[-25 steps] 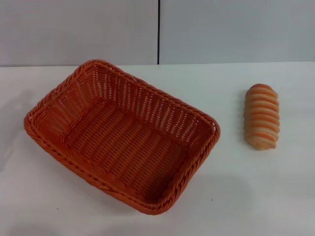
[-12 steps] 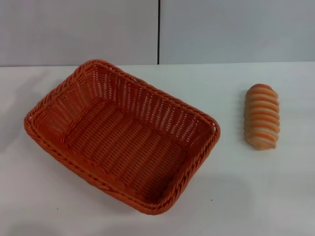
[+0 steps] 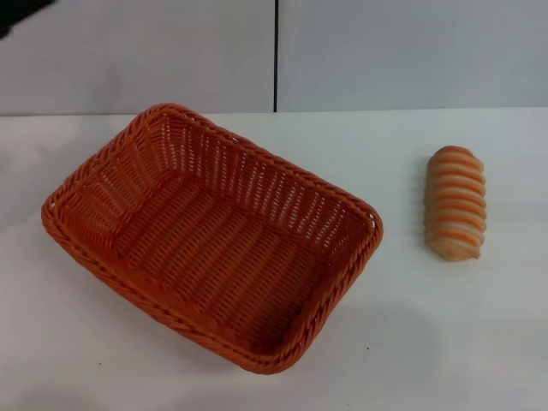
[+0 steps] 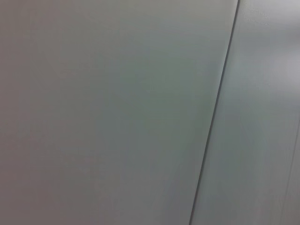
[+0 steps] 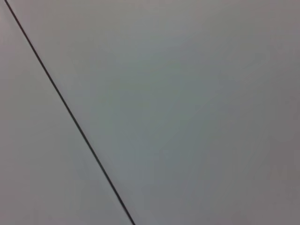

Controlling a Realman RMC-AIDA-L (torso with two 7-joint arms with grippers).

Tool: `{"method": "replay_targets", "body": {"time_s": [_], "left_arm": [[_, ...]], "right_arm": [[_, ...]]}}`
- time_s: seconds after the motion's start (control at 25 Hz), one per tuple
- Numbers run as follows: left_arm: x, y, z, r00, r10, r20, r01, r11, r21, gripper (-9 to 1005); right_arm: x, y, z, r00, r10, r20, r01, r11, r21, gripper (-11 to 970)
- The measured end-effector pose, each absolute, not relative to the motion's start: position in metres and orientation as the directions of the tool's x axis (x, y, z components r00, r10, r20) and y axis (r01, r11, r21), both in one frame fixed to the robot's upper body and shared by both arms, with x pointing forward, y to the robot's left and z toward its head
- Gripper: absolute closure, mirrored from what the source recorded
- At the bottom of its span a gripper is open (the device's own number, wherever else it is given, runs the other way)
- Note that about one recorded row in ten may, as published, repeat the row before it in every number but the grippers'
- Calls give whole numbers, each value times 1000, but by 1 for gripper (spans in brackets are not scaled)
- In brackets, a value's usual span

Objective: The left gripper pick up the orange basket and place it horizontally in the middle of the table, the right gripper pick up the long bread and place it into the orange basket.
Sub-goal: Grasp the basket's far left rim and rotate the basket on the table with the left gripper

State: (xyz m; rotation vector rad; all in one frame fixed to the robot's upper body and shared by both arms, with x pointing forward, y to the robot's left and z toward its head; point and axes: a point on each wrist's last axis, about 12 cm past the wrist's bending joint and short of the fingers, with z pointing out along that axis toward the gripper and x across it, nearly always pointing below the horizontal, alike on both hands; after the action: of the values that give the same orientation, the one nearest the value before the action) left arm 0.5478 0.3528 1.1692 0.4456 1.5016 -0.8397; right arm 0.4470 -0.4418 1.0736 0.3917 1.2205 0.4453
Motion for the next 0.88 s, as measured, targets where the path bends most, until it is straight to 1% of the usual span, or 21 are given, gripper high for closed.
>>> {"method": "replay_targets", "body": {"time_s": [0.04, 0.08, 0.12, 0.16, 0.32, 0.44, 0.6, 0.68, 0.88], "left_arm": [[554, 350, 1172, -165, -168, -972, 713, 660, -235, 244], [562, 347, 1177, -229, -92, -969, 702, 674, -230, 218], [562, 347, 1177, -229, -92, -969, 702, 674, -230, 193], [566, 346, 1181, -262, -47, -964, 697, 681, -223, 167], [580, 340, 1194, -382, 125, -916, 673, 717, -182, 168], [586, 334, 1200, -426, 211, -880, 670, 728, -149, 170], [588, 326, 1196, -466, 287, -837, 681, 721, -132, 171], [591, 318, 1187, -493, 331, -804, 677, 727, -116, 172], [595, 310, 1181, -510, 362, -780, 675, 730, -102, 174]], "right_arm": [[446, -442, 1073, 277, 524, -805, -113, 850, 515, 944], [444, -443, 1072, 277, 524, -806, -108, 850, 515, 944], [444, -443, 1072, 277, 524, -806, -108, 850, 515, 943], [443, -443, 1072, 277, 523, -806, -106, 850, 516, 943], [441, -442, 1068, 272, 536, -799, -98, 842, 531, 941], [440, -442, 1066, 267, 540, -798, -84, 838, 539, 940], [439, -443, 1064, 263, 540, -800, -67, 837, 543, 938], [439, -441, 1063, 261, 537, -802, -73, 840, 538, 937], [443, -439, 1063, 254, 542, -801, -76, 837, 542, 935]]}}
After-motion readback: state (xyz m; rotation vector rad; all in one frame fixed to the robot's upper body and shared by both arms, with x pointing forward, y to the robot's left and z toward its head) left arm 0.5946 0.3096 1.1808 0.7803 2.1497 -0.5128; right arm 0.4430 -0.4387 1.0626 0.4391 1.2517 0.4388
